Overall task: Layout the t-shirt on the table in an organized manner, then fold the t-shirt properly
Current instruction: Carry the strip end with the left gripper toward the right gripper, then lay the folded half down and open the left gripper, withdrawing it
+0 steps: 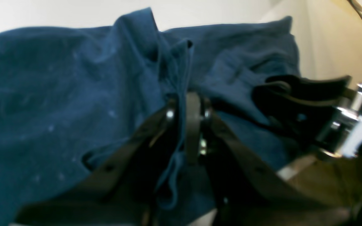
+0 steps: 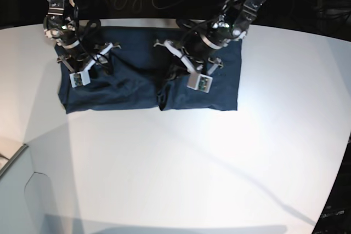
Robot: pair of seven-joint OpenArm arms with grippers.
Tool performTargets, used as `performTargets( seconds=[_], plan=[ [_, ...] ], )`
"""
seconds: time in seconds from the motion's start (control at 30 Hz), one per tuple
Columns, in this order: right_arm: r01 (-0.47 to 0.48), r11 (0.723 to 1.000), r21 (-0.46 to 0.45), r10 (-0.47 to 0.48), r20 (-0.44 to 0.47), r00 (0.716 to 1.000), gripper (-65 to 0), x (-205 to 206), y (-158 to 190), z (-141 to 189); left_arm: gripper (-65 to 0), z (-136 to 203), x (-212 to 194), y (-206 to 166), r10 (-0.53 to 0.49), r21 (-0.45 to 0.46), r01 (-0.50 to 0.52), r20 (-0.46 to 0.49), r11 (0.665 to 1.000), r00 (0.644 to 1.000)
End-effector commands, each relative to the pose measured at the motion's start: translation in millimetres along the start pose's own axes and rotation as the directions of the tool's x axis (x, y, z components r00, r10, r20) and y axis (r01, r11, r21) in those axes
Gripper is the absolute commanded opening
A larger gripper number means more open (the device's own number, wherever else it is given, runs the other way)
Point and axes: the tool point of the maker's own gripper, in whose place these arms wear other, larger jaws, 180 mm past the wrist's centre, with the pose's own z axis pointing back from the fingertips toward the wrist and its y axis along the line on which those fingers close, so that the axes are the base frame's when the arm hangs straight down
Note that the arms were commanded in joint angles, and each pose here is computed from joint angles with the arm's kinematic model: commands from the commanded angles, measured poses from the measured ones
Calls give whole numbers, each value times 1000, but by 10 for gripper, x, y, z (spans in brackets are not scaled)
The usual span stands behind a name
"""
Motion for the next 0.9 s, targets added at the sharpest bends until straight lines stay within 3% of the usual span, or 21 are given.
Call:
performTargets(
  seconds=[0.0, 0.13, 0.57, 0.67, 0.87],
  plan=[
    [-23, 1000, -14, 23, -56, 998, -351, -103, -52, 13, -648, -36, 203, -98, -8, -31, 10, 59, 999, 998],
    [-24, 1000, -14, 23, -53, 998, -351, -82, -55, 5, -648, -103, 287, -237, -13, -64, 18, 76, 998, 997],
    [-42, 999, -19, 41, -58, 997, -351, -79, -112, 19, -638, -281, 131, -94, 0, -33, 1, 16, 999, 1000],
    [-44, 999, -20, 43, -56, 997, -351, -71, -119, 18, -551, -272, 171, -122, 0, -39, 1, 26, 999, 1000],
    [-42, 999, -24, 41, -51, 998, -349, -47, -138, 15, -265, -211, 366, -595, -32, -151, 45, 83, 987, 996]
  ],
)
